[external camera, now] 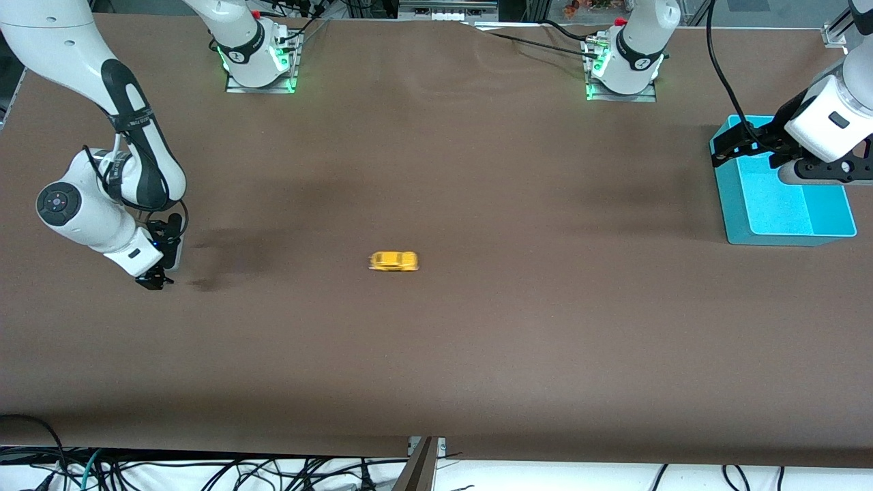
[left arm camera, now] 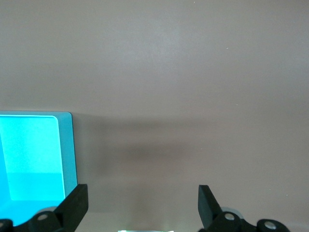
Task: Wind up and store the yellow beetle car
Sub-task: 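Retract the right gripper while the left gripper lifts from the box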
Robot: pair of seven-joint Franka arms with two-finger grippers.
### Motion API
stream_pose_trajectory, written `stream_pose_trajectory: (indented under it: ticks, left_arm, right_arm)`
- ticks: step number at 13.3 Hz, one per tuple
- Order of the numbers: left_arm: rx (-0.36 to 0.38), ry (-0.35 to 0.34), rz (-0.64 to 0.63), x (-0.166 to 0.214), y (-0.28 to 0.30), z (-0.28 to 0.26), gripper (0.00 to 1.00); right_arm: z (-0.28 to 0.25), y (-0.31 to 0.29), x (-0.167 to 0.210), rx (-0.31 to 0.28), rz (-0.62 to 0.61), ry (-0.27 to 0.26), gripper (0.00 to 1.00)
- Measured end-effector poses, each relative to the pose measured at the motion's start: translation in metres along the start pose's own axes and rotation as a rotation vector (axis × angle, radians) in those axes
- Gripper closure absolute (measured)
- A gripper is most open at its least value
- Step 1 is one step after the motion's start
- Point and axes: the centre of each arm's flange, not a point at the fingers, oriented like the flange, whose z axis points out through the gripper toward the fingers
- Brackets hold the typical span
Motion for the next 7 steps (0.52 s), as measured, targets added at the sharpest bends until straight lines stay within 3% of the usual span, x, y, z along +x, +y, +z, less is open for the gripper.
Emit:
stream_pose_trajectory:
  ticks: [7]
  left_arm:
    - [0.000,0.000,-0.002,0.000,-0.001,0.000,0.00]
  right_arm:
    - [-0.012,0.009,0.002,-0.006,0.001,0.001,0.00]
